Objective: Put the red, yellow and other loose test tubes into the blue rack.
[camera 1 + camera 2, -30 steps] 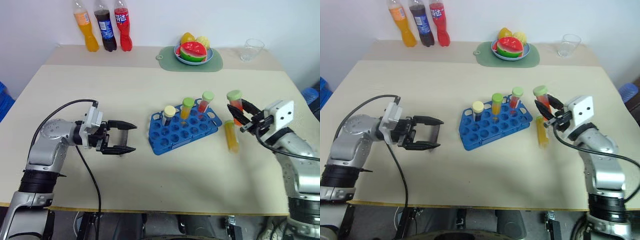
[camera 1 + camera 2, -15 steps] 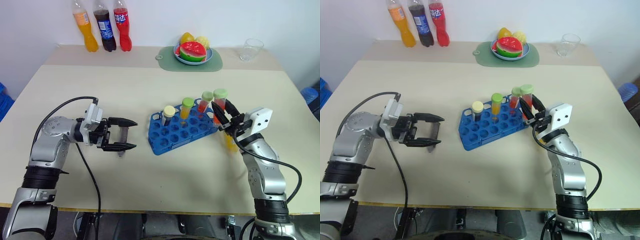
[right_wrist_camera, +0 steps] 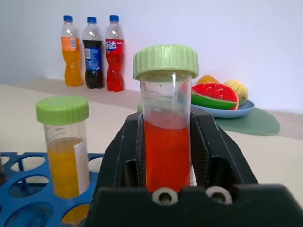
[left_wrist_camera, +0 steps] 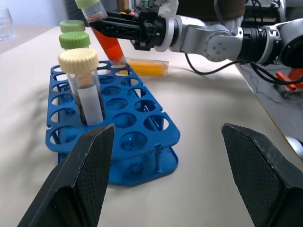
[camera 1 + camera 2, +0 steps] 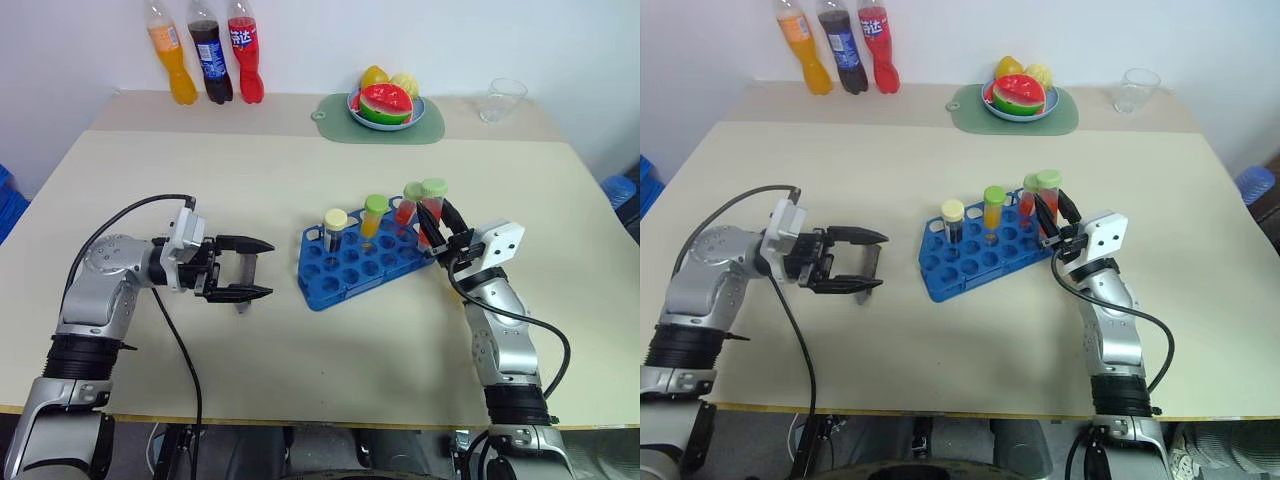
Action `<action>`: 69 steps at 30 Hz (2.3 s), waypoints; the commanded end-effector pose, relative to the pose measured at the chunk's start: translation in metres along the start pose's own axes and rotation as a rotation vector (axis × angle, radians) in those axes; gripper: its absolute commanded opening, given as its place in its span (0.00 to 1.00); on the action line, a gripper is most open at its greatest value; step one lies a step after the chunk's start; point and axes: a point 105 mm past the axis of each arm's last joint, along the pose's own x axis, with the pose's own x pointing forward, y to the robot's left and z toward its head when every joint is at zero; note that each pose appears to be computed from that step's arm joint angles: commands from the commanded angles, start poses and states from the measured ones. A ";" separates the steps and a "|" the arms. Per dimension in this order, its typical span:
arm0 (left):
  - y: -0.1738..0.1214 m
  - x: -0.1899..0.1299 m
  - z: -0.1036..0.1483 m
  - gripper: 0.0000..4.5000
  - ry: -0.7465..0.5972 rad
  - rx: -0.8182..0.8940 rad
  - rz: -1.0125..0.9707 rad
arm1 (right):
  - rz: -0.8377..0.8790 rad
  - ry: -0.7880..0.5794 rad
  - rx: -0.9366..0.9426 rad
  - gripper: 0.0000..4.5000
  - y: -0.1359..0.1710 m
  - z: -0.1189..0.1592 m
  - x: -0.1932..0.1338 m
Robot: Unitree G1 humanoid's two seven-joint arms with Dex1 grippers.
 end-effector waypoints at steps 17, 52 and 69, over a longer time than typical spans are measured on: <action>-0.001 -0.001 0.008 0.82 -0.010 0.032 0.015 | -0.080 0.034 -0.020 0.96 0.005 -0.022 -0.019; -0.010 0.012 0.000 0.82 -0.021 0.006 -0.084 | -0.067 1.110 0.239 0.98 -0.070 -0.007 -0.058; -0.014 0.010 0.001 0.82 -0.004 0.005 -0.098 | 0.091 1.288 0.105 0.37 -0.063 -0.033 -0.050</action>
